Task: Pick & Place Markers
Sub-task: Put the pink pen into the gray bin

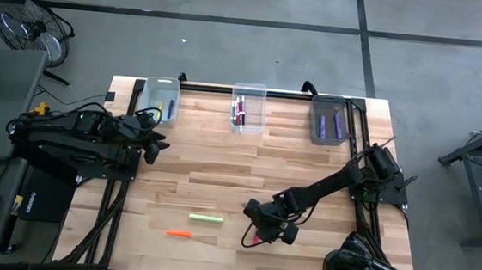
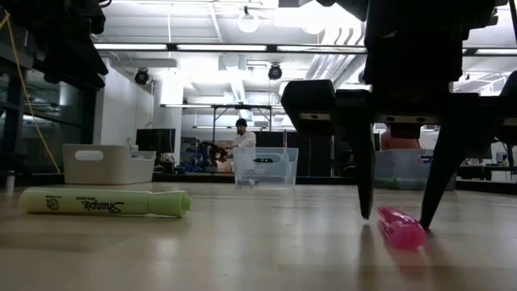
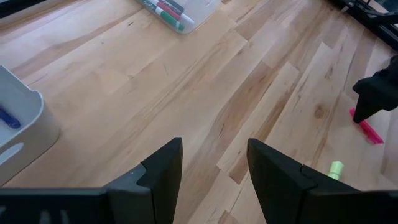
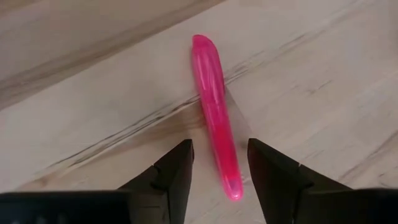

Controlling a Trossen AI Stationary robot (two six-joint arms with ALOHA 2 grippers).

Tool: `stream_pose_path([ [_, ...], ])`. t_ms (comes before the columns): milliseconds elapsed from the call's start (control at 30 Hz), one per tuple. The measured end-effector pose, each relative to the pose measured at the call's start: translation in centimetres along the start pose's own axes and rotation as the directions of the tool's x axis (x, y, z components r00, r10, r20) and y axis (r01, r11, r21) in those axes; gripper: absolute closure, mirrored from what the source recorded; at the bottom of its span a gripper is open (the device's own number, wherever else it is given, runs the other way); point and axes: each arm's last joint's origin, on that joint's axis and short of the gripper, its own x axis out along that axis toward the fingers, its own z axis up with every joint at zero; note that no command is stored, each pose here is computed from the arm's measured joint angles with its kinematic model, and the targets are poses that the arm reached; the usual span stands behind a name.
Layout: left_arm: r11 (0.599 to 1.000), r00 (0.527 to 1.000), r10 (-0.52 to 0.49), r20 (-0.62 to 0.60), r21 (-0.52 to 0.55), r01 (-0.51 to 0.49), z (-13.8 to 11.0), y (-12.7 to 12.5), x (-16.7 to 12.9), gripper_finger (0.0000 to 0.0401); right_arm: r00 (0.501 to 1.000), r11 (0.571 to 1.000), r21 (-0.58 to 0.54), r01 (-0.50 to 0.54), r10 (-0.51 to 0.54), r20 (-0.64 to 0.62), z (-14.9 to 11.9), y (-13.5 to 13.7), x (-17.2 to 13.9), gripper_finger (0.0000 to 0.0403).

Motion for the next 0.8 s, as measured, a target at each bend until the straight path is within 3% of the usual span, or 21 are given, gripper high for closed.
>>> stream_pose_path([
  [433, 1.000, 1.000, 0.007, -0.008, 0.003, -0.007, -0.09, 0.07, -0.01, 0.0225, 0.997, 0.998, 0.042, -0.051, 0.054, -0.051, -0.65, 0.46, 0.40, 0.0337],
  [633, 1.000, 1.000, 0.007, -0.008, 0.003, -0.007, -0.09, 0.07, -0.01, 0.0225, 0.996, 0.988, 0.145, -0.051, 0.062, -0.068, -0.80, 0.56, 0.38, 0.0373],
  [800, 1.000, 1.000, 0.007, -0.008, 0.003, -0.007, -0.09, 0.07, -0.01, 0.0225, 0.994, 0.954, 0.298, -0.029, 0.057, -0.088, -0.90, 0.63, 0.38, 0.0378],
])
